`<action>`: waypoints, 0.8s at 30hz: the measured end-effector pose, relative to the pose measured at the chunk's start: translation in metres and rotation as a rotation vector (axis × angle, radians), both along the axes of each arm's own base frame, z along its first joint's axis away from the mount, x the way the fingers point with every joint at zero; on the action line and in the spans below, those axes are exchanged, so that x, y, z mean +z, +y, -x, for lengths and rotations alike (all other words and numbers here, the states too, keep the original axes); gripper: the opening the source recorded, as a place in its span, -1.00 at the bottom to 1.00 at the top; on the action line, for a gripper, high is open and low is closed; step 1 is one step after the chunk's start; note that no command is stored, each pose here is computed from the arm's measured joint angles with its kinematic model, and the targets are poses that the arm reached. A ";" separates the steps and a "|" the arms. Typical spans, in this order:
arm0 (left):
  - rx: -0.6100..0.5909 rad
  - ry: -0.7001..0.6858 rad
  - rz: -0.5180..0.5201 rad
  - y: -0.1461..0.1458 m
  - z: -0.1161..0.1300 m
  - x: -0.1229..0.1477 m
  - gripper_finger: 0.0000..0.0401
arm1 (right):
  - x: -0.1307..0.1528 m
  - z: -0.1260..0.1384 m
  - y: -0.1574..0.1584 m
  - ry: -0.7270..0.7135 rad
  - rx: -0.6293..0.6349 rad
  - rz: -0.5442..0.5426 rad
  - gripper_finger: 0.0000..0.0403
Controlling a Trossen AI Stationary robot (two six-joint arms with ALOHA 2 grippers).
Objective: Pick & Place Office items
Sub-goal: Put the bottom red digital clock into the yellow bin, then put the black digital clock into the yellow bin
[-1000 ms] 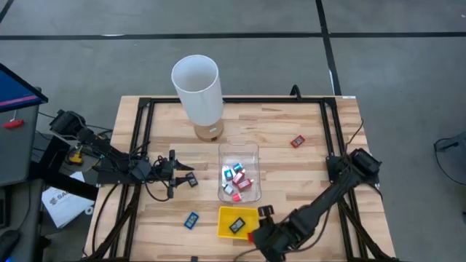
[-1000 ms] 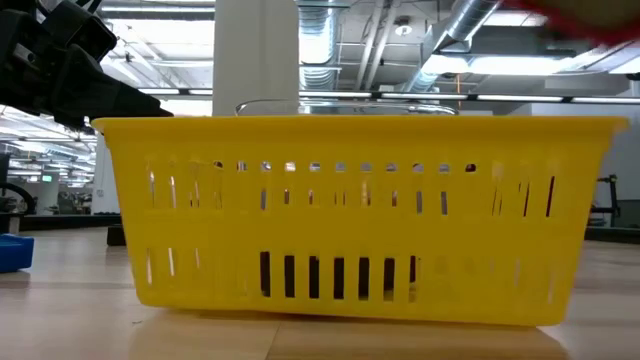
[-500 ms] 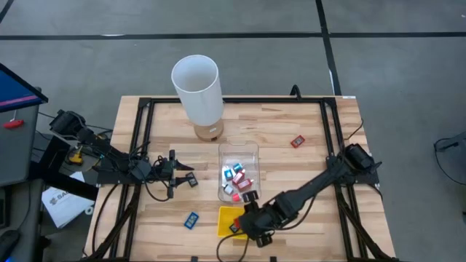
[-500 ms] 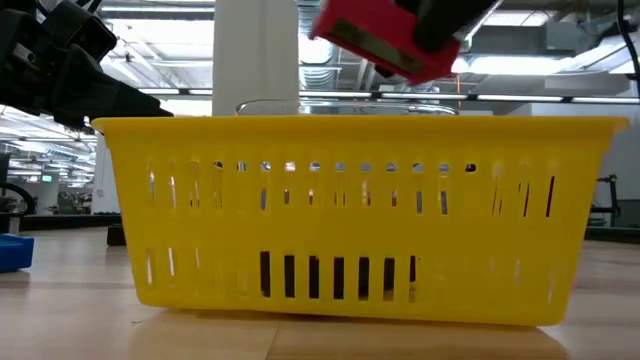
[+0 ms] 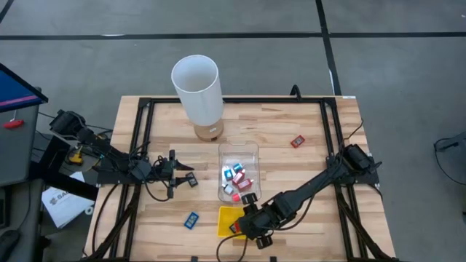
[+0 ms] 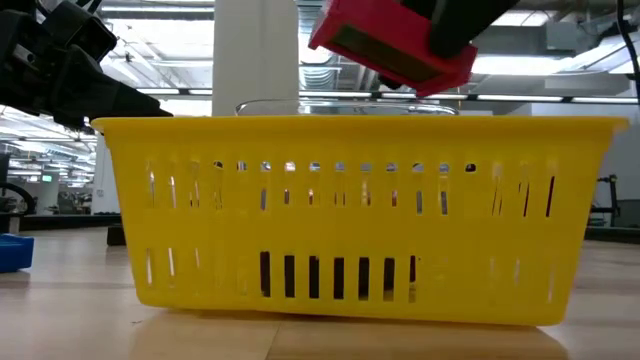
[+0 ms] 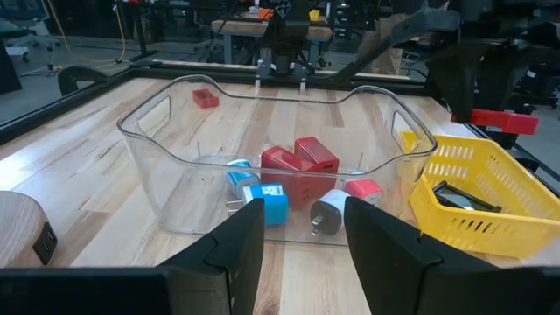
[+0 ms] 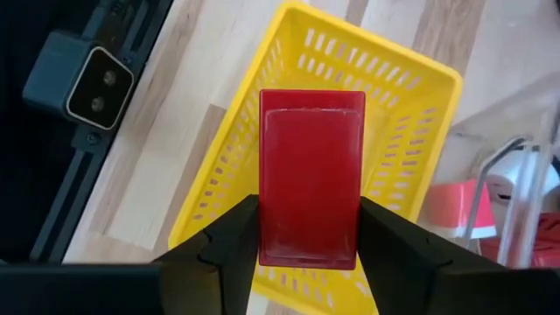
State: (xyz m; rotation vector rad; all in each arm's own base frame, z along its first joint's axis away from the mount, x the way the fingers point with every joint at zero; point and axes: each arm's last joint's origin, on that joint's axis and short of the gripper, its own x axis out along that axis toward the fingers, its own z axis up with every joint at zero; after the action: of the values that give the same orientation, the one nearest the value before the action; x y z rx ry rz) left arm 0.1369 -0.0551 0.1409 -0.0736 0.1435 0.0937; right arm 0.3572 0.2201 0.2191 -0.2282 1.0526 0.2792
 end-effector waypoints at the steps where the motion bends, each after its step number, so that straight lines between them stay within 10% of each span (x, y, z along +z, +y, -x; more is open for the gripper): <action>1: 0.000 0.000 0.000 0.000 0.000 0.000 -0.23 | 0.000 0.000 0.000 0.000 -0.001 -0.002 -0.13; 17: -0.045 0.021 -0.013 -0.005 0.003 -0.002 -0.13 | 0.000 0.028 -0.008 0.229 -0.146 0.059 -0.07; 24: -0.356 0.036 0.093 -0.024 0.001 0.008 0.00 | 0.000 0.066 0.019 0.282 -0.240 0.159 -0.11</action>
State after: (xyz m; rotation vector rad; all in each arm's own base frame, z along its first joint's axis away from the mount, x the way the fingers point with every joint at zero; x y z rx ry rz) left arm 0.1360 -0.0786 0.1492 -0.1380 0.1950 -0.2672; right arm 0.2913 0.2391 0.2193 -0.2059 1.3712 0.0094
